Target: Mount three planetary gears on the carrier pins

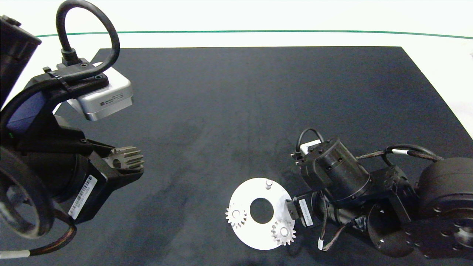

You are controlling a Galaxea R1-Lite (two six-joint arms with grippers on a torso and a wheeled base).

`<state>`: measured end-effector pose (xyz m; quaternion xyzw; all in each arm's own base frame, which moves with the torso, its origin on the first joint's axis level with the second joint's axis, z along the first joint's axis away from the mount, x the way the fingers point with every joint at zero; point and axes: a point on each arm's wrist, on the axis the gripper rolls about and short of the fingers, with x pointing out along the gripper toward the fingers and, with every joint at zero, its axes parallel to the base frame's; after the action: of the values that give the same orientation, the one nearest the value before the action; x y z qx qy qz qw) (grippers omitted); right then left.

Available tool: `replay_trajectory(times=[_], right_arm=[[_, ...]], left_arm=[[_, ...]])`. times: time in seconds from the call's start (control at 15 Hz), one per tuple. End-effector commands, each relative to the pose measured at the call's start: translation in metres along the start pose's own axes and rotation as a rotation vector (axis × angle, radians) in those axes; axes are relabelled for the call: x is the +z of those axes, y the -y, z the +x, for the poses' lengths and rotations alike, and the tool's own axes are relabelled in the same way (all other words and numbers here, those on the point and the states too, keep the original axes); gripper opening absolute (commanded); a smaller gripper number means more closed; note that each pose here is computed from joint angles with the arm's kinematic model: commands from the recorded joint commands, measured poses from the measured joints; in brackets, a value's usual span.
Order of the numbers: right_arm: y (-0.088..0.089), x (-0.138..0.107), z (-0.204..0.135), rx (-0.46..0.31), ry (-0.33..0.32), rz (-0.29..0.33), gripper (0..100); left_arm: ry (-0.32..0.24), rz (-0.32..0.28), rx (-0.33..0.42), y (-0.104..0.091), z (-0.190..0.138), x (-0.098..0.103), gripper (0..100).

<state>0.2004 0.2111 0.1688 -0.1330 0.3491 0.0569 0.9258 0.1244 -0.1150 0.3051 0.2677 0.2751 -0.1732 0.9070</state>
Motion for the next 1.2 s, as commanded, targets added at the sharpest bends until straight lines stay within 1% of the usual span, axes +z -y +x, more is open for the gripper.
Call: replay_trajectory(times=[0.07,0.27,0.47,0.6,0.67,0.8,0.93,1.2], right_arm=[[-0.010,-0.004,0.003,0.007,-0.014,-0.015,100],[-0.020,-0.006,0.008,0.012,-0.024,0.004,100],[-0.026,-0.004,0.005,0.029,-0.013,0.005,100],[-0.031,0.008,0.005,0.042,0.015,0.056,100],[-0.033,0.012,0.005,0.047,0.025,0.072,100],[-0.037,0.015,0.002,0.060,0.036,0.078,100],[-0.042,0.014,0.005,0.060,0.028,0.084,100],[-0.044,0.012,0.007,0.058,0.018,0.072,100]], left_arm=[[-0.005,0.005,0.002,0.000,-0.001,-0.003,22],[-0.007,0.004,0.003,-0.001,-0.003,-0.008,22],[-0.006,0.007,0.003,-0.002,-0.005,-0.011,22],[-0.002,0.006,0.002,-0.002,-0.007,-0.012,22],[-0.005,0.008,0.002,-0.002,-0.007,-0.013,22],[-0.012,0.011,0.001,-0.001,-0.007,-0.017,22],[-0.024,0.019,0.000,0.000,-0.005,-0.021,22],[-0.027,0.020,-0.001,0.000,-0.004,-0.021,22]])
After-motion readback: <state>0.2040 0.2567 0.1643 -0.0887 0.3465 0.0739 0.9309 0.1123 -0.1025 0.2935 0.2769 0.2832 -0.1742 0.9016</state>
